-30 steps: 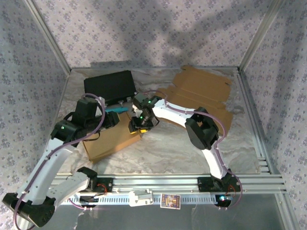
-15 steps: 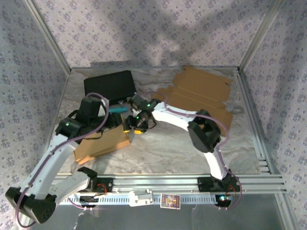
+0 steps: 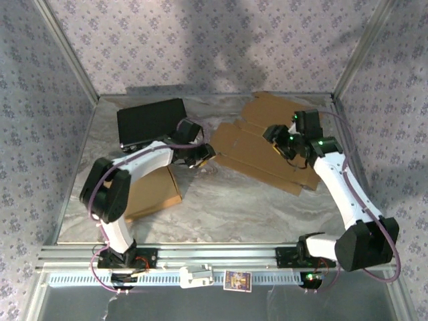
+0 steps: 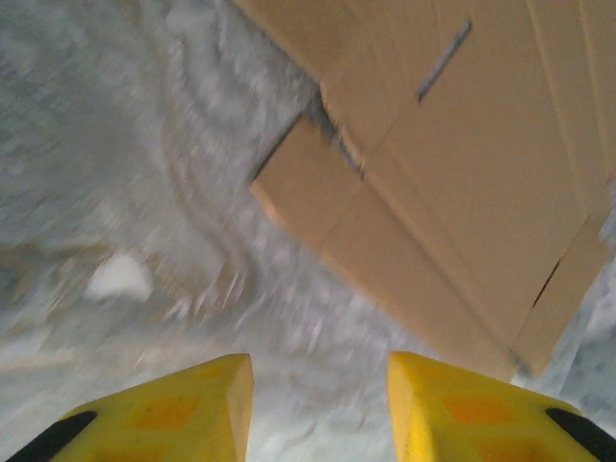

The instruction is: Fold the paper box

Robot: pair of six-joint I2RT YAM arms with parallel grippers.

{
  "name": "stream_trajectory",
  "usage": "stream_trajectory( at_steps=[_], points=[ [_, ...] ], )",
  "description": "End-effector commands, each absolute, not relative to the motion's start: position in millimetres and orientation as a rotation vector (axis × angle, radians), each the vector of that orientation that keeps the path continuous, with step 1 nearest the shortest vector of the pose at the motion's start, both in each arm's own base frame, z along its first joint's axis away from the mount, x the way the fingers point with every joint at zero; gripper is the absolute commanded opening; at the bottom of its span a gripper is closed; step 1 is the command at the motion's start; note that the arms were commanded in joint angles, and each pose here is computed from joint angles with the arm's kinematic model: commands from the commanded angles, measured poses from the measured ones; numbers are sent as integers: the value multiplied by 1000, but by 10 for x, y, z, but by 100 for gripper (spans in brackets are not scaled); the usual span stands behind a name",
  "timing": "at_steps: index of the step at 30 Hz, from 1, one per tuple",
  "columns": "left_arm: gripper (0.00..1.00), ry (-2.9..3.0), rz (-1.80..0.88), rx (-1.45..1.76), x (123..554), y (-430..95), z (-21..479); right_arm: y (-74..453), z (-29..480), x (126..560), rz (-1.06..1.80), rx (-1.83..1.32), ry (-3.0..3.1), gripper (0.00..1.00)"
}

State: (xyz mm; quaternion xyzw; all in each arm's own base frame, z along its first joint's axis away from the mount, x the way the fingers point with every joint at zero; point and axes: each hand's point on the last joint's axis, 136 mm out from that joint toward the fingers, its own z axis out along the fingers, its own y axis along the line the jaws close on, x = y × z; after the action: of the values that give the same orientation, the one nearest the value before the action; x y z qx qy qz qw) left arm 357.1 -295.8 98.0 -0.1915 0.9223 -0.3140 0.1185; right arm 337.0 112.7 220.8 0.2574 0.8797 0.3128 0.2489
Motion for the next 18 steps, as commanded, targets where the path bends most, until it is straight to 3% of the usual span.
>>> stream_trajectory(
  at_steps=[1, 7, 18],
  points=[
    [42, 2465, -1067, -718, 4088, -3184, 1191, 1055, 2297, 3346, 952, 770, 2316, 58],
    [43, 2439, -1074, -882, 4256, -3252, 723, 875, 2461, 3211, 1000, 828, 2220, 59],
    [39, 2341, -1141, -930, 4398, -3352, 495, 793, 2513, 3081, 1023, 838, 2229, 59]
  ],
)
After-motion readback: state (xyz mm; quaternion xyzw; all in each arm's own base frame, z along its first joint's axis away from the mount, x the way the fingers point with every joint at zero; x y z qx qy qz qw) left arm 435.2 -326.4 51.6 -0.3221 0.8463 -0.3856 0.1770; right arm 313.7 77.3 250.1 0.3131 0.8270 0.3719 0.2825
